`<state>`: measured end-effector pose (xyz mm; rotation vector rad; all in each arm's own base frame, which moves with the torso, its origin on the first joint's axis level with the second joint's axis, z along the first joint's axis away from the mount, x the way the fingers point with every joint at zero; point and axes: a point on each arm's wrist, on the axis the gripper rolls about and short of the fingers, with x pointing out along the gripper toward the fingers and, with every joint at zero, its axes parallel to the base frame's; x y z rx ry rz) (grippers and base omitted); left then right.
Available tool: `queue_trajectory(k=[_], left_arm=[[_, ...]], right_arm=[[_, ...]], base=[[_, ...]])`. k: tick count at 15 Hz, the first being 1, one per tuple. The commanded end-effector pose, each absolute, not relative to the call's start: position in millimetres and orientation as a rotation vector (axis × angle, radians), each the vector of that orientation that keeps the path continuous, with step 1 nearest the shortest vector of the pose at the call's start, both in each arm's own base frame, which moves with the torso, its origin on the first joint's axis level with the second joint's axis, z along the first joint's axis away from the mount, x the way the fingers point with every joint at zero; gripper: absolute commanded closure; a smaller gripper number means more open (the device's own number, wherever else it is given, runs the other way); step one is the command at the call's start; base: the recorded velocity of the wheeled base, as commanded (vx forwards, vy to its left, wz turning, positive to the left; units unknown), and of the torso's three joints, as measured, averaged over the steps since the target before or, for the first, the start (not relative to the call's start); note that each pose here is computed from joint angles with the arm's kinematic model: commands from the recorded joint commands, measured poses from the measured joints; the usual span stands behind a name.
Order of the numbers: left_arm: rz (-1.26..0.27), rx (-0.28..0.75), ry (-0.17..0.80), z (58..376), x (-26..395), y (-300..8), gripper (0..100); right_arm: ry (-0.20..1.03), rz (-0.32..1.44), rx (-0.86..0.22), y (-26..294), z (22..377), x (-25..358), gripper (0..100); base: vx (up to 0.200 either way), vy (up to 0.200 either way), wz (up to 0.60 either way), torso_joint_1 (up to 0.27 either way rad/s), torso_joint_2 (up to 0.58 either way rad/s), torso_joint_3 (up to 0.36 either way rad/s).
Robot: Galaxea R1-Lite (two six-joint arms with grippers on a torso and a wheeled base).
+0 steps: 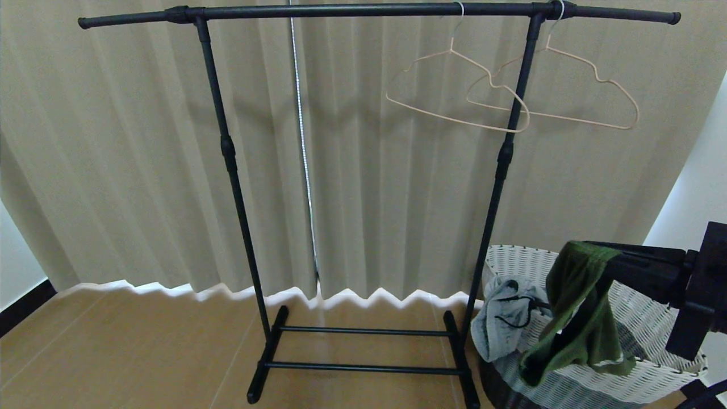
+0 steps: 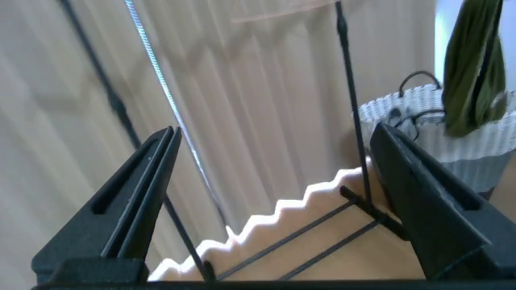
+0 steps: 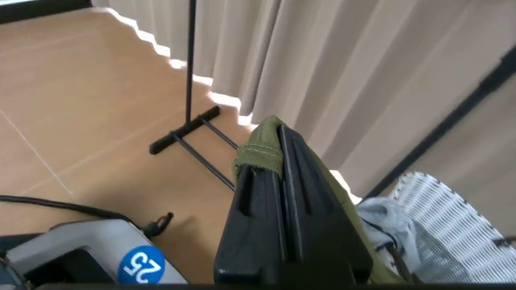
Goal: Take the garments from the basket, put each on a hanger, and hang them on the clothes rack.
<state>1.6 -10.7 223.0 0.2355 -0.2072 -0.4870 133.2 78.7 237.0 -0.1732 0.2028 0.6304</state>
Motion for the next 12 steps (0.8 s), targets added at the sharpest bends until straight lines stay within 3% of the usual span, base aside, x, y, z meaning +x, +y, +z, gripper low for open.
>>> queue_trajectory(k=[1,5,10,12], left_arm=[[-0.611,0.256,-0.025,263,137,-26,0],[-0.833,0.201,0.142,226,174,-119,0],[-0.997,0.173,0.222,171,172,-227,0],[-1.03,0.171,0.237,158,167,-248,0]], right_arm=[[0.199,0.632,-0.166,83,242,139,100],[0.136,0.628,-0.113,84,265,141,100],[0.101,0.649,-0.093,81,272,134,100],[0.097,0.664,-0.085,80,273,133,100]], base=[[0.0,0.0,0.0,0.0,0.0,0.0],[0.0,0.0,0.0,0.0,0.0,0.0],[0.0,0.0,0.0,0.0,0.0,0.0],[0.0,0.0,0.0,0.0,0.0,0.0]])
